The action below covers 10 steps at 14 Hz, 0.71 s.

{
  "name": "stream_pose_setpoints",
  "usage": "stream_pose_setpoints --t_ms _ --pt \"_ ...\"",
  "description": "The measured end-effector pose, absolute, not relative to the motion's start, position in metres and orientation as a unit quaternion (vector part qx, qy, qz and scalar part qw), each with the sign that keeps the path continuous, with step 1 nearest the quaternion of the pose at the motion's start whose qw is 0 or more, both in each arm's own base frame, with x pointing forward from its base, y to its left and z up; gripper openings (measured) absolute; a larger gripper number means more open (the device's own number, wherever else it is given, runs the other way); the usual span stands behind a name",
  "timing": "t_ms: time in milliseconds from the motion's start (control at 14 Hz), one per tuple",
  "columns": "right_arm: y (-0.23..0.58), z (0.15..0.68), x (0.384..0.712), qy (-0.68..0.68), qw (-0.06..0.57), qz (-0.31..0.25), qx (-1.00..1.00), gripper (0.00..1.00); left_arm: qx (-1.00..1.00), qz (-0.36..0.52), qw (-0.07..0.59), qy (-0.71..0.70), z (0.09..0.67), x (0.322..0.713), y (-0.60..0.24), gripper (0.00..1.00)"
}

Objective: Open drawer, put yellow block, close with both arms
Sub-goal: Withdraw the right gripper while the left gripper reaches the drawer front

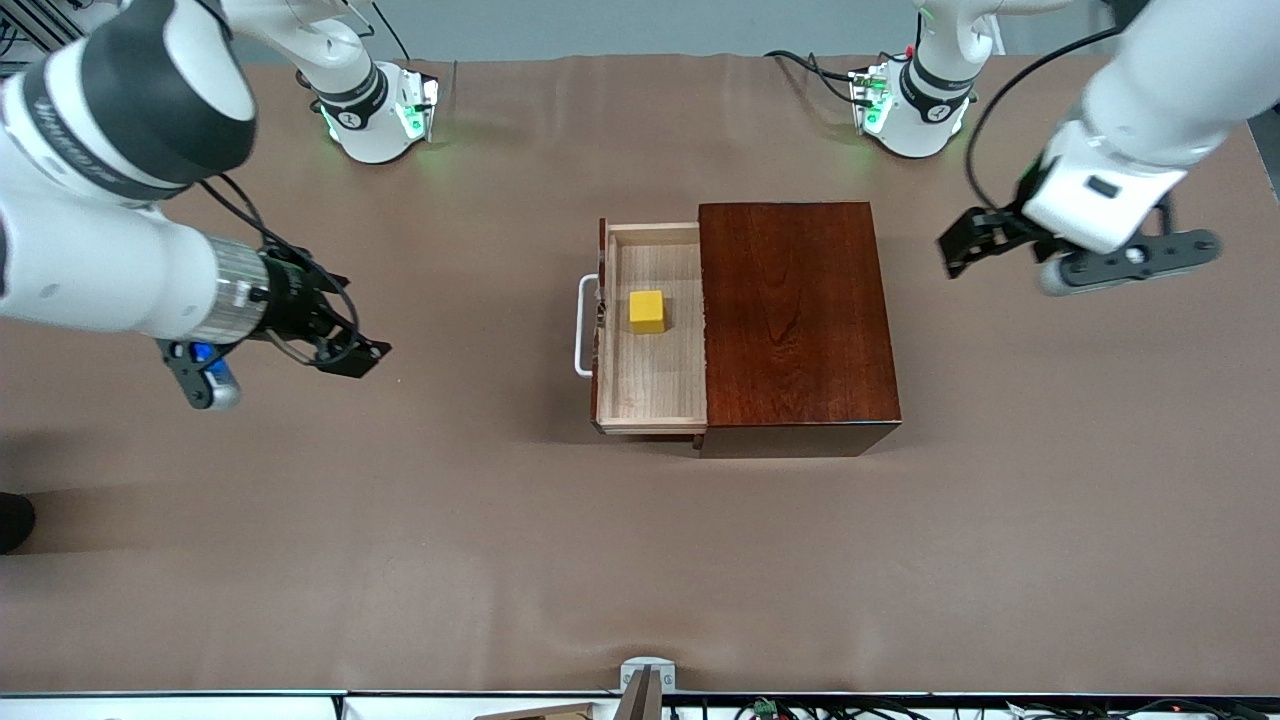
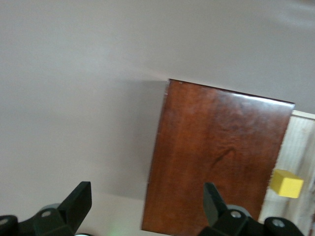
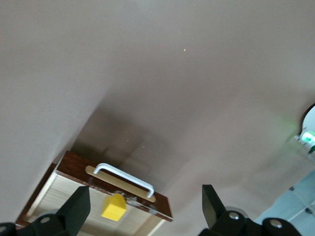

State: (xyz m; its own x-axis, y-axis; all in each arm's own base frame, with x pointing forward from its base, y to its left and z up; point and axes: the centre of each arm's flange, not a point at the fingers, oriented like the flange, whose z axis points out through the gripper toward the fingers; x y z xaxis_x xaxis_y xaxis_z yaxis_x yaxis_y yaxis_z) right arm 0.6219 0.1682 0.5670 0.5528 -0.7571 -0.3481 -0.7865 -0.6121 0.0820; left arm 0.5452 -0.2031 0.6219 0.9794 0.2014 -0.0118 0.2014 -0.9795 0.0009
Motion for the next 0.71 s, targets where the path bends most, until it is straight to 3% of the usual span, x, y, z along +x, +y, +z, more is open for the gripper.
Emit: stream_pose_setpoints --t_ms 356,713 --pt "0.078 0.591 0.613 0.366 0.056 0.189 -0.909 1.0 0.987 0.001 0.027 0.156 0.59 0.537 -0.298 1.0" --pt "0.042 0.63 0.59 0.261 0.009 0.138 -0.955 1.0 0.972 -0.008 0.057 0.229 0.565 0.528 -0.386 1.0"
